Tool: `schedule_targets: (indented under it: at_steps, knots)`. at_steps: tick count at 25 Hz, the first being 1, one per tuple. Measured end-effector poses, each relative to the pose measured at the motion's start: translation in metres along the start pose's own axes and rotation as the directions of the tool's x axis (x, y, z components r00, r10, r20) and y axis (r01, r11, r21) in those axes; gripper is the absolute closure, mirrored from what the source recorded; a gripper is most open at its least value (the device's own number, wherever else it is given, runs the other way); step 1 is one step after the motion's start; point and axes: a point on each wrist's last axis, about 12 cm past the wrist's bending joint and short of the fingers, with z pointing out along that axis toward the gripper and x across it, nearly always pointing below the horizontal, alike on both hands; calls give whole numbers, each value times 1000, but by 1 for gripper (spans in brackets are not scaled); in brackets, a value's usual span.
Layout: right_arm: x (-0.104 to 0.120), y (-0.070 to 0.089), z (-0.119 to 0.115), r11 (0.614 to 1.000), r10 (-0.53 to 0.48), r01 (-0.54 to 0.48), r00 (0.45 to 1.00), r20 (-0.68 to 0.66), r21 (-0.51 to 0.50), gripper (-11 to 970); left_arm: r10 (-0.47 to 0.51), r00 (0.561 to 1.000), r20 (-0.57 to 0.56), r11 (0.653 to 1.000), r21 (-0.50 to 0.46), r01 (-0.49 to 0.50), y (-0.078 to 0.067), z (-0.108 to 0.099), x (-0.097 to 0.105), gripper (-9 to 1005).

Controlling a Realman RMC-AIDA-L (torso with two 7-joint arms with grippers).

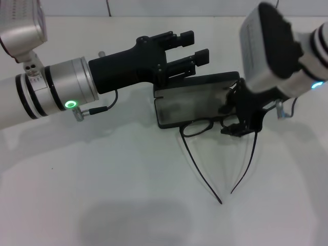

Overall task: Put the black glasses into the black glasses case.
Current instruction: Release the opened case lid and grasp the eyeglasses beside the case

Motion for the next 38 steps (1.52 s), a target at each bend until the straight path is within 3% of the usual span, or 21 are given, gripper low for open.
schedule_targets:
  at_steps: [11, 19, 28, 34, 38]
  knots:
    - [-6, 4, 22, 996, -70, 70, 997, -13, 57, 522, -2, 1000, -2, 1000, -16, 2, 1, -5, 2, 373]
    - [-5, 7, 28, 996, -81, 82, 996, -36, 34, 534, 0, 1000, -2, 1000, -19, 0, 1, -6, 2, 373]
    - [-1, 3, 23, 998, -39, 39, 999, -3, 58, 815, 7, 1000, -3, 1000, -16, -7, 2, -6, 0, 373]
    - [19, 6, -8, 989, 97, -114, 980, 174, 90, 845, 6, 1000, 10, 1000, 12, -6, -1, -9, -2, 373]
    - [47, 18, -38, 965, 188, -246, 894, 406, 95, 882, 10, 1000, 30, 997, 71, -12, -5, -12, -8, 373]
